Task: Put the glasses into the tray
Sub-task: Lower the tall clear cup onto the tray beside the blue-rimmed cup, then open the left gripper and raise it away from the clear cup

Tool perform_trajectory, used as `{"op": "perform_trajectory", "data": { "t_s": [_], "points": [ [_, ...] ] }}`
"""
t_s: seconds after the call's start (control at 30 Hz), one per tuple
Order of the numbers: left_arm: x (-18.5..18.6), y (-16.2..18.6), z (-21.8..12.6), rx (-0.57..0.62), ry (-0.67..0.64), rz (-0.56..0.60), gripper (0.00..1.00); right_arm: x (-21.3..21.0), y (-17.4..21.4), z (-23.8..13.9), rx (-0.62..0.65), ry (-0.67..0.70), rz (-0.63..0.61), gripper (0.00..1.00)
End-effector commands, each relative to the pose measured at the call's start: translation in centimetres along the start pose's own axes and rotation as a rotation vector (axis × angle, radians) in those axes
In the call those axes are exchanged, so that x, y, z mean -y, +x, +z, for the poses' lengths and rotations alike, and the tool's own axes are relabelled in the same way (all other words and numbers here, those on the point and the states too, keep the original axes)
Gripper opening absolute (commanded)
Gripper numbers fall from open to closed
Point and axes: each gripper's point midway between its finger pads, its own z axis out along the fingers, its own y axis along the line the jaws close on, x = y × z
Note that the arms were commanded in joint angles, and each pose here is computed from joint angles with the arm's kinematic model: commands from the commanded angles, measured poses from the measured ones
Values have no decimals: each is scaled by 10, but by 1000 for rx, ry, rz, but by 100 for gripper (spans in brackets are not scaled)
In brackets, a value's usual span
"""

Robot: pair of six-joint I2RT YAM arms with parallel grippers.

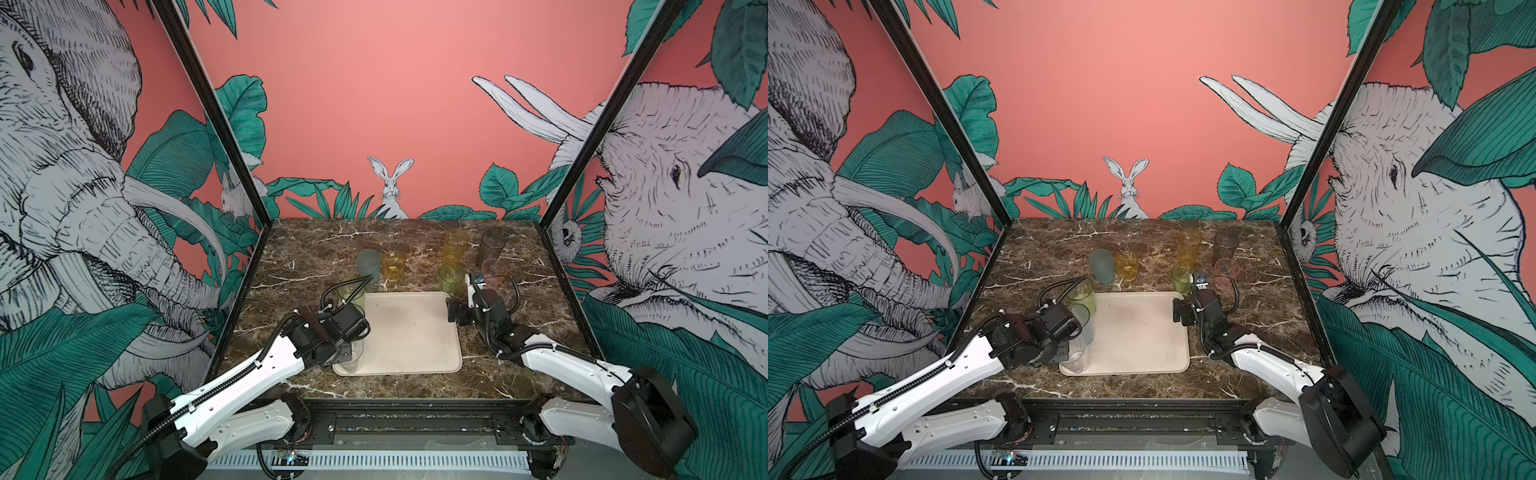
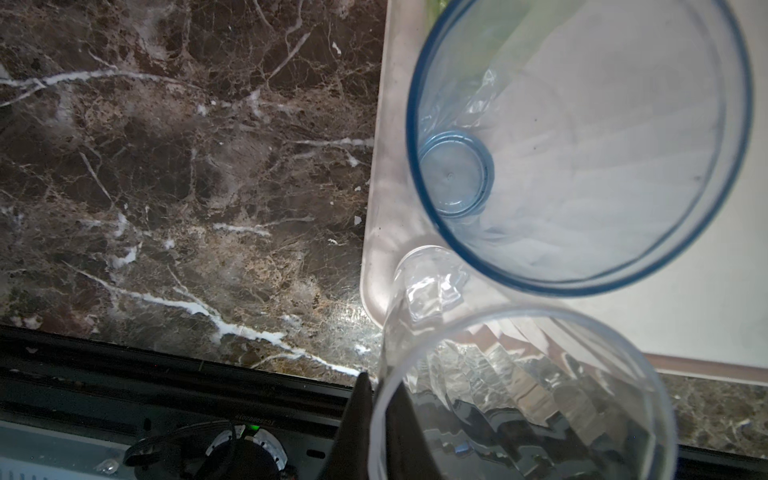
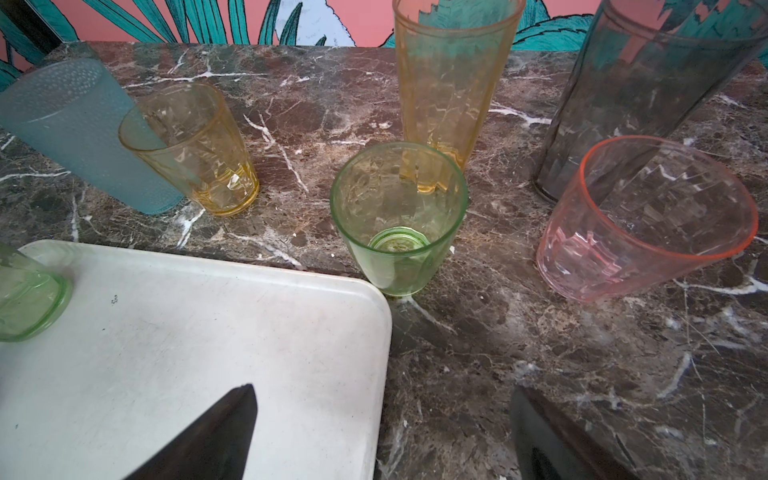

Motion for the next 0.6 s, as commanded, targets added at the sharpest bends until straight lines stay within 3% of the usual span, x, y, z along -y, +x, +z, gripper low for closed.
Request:
{"op": "perform_trajectory", "data": {
  "t_s": [0.0, 0.57],
  "points": [
    [-8, 5, -3, -30, -35, 10, 20, -3, -18, -1, 35, -5, 15, 97],
    [-7, -18, -30, 44, -6, 25, 34, -3, -16, 3, 19, -2, 12, 97]
  ]
}}
